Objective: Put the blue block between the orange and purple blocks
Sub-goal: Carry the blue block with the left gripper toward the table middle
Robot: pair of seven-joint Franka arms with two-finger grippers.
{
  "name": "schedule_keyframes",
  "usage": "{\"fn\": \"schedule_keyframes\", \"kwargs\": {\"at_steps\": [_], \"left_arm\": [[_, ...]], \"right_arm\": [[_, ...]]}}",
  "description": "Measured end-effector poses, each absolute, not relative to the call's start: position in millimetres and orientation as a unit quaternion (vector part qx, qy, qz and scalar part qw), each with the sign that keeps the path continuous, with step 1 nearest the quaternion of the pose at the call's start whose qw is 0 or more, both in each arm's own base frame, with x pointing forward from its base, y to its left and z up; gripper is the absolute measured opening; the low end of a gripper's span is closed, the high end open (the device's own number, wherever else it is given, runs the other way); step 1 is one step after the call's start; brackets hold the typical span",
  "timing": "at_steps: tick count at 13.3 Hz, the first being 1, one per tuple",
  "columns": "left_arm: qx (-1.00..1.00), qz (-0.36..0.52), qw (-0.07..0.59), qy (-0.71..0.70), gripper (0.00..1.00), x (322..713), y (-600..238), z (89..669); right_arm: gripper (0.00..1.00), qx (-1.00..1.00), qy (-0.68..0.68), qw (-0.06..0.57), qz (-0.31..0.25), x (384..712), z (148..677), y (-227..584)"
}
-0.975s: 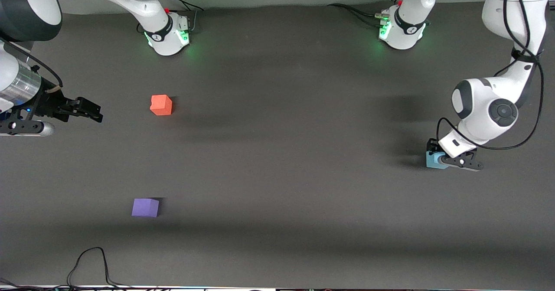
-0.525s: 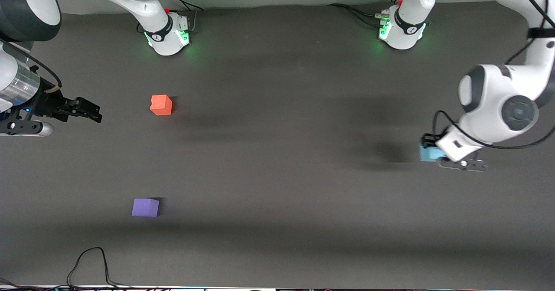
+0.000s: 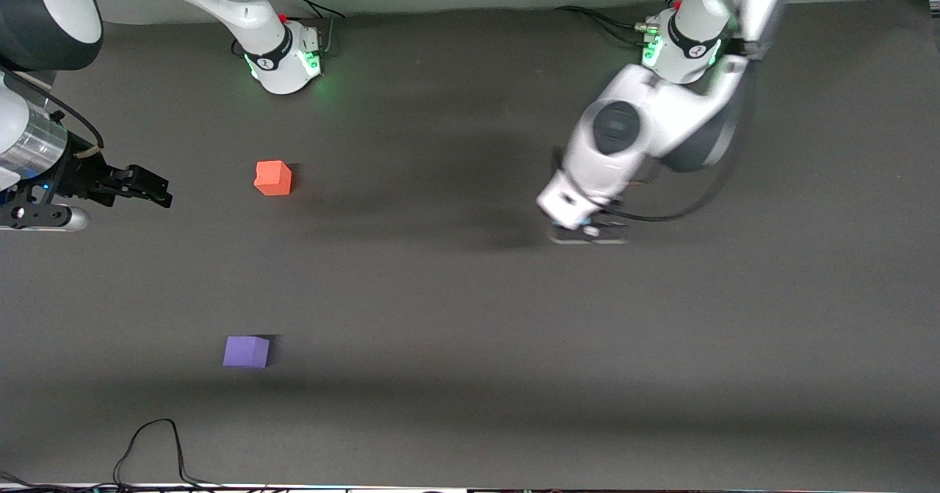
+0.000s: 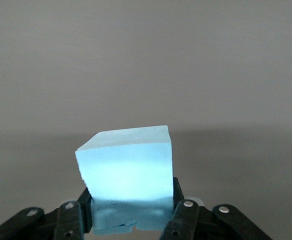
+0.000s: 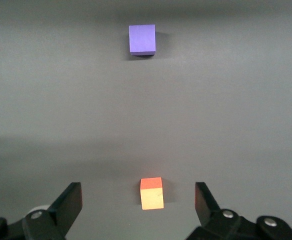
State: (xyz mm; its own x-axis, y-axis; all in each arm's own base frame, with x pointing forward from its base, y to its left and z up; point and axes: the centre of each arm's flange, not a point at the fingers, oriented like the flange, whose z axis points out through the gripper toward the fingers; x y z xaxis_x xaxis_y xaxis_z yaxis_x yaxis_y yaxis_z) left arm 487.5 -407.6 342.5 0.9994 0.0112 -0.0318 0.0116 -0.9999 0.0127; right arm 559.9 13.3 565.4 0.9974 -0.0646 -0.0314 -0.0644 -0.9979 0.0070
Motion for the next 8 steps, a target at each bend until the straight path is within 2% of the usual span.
{"fn": "schedule_keyframes", "kwargs": {"at_steps": [4,8], "left_arm": [[1.000,0.015,-0.021,0.007,0.59,436,-529,268],[1.000,0.016,-0.009,-0.001,0.56,420,-567,206]], "right_arm": [[1.00,0.999,-0.032,0.003,-0.016,560,565,13],[1.00,0.999,-0.032,0.003,-0.016,560,565,13]]}}
